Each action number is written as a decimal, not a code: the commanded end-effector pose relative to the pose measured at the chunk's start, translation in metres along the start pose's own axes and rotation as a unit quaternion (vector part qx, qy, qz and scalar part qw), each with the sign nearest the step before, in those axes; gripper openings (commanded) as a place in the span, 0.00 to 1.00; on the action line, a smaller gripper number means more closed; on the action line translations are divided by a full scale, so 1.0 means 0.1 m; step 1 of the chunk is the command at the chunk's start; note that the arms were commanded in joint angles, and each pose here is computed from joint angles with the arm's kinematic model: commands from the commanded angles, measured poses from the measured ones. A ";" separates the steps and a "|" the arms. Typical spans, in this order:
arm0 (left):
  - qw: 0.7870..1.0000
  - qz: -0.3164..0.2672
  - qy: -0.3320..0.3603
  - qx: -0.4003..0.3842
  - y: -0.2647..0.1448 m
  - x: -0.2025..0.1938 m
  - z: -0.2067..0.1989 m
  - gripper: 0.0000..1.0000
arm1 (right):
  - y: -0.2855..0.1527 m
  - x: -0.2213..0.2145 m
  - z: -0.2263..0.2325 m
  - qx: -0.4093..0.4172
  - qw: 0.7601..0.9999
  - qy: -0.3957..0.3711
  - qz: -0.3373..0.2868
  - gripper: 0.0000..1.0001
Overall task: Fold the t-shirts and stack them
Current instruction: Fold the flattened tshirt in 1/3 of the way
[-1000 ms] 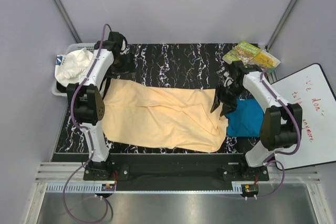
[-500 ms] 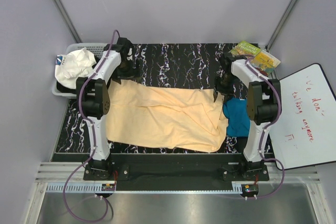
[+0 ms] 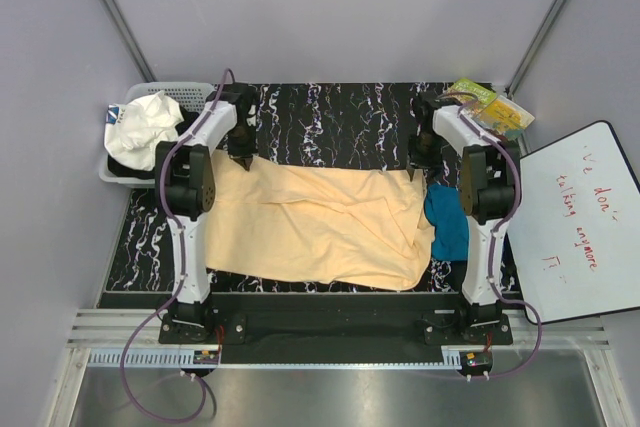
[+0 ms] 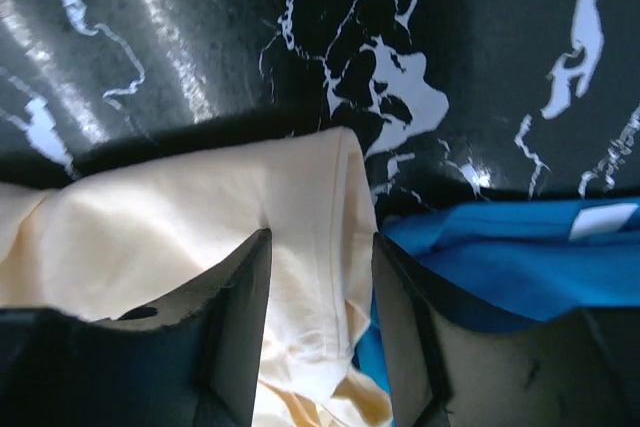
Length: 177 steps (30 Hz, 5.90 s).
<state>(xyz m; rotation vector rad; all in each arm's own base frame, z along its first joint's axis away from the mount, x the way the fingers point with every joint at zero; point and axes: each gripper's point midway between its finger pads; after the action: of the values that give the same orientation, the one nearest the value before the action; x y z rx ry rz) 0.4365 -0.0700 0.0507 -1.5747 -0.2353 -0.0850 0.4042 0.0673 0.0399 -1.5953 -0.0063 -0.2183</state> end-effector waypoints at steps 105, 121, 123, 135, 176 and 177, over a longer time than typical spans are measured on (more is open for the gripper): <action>0.977 -0.129 0.059 -0.159 -0.97 0.39 -0.79 0.00 | -0.84 0.02 -0.30 0.010 0.997 0.069 -0.018 0.16; 0.982 -0.107 0.062 -0.139 -0.84 0.29 -0.71 0.03 | -0.50 0.74 0.72 0.147 0.989 -0.004 -0.023 0.31; 0.982 -0.108 0.060 -0.140 -0.84 0.29 -0.71 0.09 | -0.47 0.70 0.78 0.150 0.989 -0.010 -0.015 0.31; 0.984 -0.101 0.056 -0.138 -0.77 0.30 -0.72 0.34 | -0.07 0.28 0.81 0.132 0.989 -0.023 0.066 0.32; 0.984 -0.091 0.070 -0.133 -0.74 0.25 -0.67 0.41 | -0.39 -0.11 1.04 0.107 0.990 -0.076 0.052 0.00; 0.984 -0.092 0.070 -0.133 -0.74 0.26 -0.67 0.41 | -0.38 -0.16 1.04 0.105 0.990 -0.077 0.059 0.00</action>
<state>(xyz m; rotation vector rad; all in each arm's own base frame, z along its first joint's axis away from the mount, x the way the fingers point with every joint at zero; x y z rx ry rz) 0.4486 -0.1372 0.1242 -1.8067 -0.2551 -0.3576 0.4038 0.1631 0.0295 -1.4323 0.0257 0.0345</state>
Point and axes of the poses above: each gripper's point midway between its finger pads, its own y axis out along the fingers, its own z axis along the line the jaws close on, x = y × z, and after that the axes turned 1 degree about -y, right-handed
